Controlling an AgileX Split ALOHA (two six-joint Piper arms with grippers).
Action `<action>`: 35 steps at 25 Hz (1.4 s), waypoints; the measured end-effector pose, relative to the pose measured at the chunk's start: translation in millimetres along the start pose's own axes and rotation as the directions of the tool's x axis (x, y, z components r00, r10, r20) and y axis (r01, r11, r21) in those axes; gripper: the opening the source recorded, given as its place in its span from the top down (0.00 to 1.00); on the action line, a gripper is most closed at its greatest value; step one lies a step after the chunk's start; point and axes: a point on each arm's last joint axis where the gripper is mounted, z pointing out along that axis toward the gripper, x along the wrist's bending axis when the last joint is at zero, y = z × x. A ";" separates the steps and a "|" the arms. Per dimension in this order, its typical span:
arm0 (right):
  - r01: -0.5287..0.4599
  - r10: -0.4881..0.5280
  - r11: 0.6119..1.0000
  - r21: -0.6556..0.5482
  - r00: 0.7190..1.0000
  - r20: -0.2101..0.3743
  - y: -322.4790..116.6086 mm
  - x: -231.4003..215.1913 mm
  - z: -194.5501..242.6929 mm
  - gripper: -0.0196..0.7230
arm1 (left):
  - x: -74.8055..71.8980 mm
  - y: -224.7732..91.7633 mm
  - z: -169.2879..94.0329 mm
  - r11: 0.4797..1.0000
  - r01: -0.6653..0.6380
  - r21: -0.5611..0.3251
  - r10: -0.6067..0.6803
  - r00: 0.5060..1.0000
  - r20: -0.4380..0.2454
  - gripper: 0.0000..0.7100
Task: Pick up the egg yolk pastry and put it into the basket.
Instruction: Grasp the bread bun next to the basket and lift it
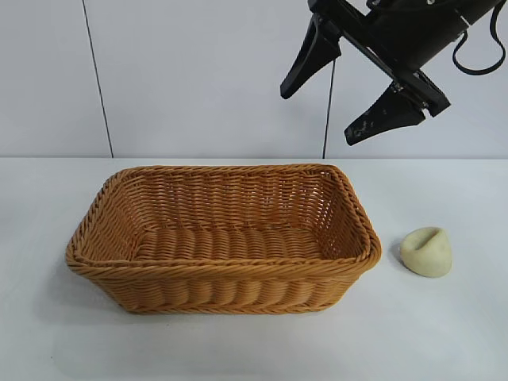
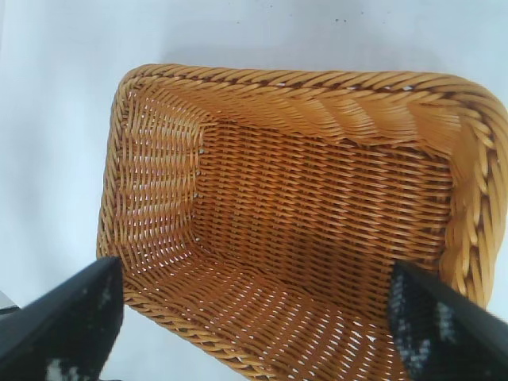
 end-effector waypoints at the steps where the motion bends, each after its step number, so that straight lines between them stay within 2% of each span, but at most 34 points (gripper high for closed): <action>1: 0.000 0.000 1.000 0.000 1.000 0.000 0.0 0.0 0.0 0.11 | 0.5 -8.4 0.9 1.000 0.000 -0.029 0.000 1.000 0.002 0.02; 3: 0.000 0.000 1.000 0.000 1.000 0.000 0.0 0.0 0.0 0.11 | 1.8 -29.5 3.3 0.996 0.000 -0.093 0.000 1.000 0.006 0.02; 7: 0.000 0.000 1.000 0.000 1.000 0.000 0.0 0.0 0.0 0.11 | 3.7 -61.4 11.6 0.987 0.001 -0.161 0.001 1.000 0.010 0.02; 13: -0.001 0.001 1.000 0.000 1.000 -0.001 0.0 0.1 0.0 0.11 | 4.0 -84.3 -3.3 0.951 -0.013 -0.309 0.021 0.999 0.024 0.02; 17: -0.001 0.001 1.000 0.002 1.000 -0.001 -0.2 0.1 0.0 0.11 | 3.1 -98.9 -15.2 0.906 -0.021 -0.423 0.043 0.998 0.042 0.02; 24: 0.011 -0.012 1.000 0.021 1.000 0.010 -1.9 -0.9 0.0 0.11 | 4.1 -127.8 -31.4 0.796 -0.017 -0.605 0.059 0.997 0.049 0.02; 30: 0.013 -0.014 0.999 0.031 0.999 0.040 -2.8 -3.7 -0.1 0.11 | 4.2 -131.2 -32.4 0.782 -0.016 -0.623 0.060 0.997 0.050 0.02; 35: 0.007 -0.014 0.999 0.048 0.990 0.142 -4.4 -13.0 -0.8 0.11 | 4.1 -131.3 -32.5 0.782 -0.016 -0.623 0.061 0.997 0.051 0.02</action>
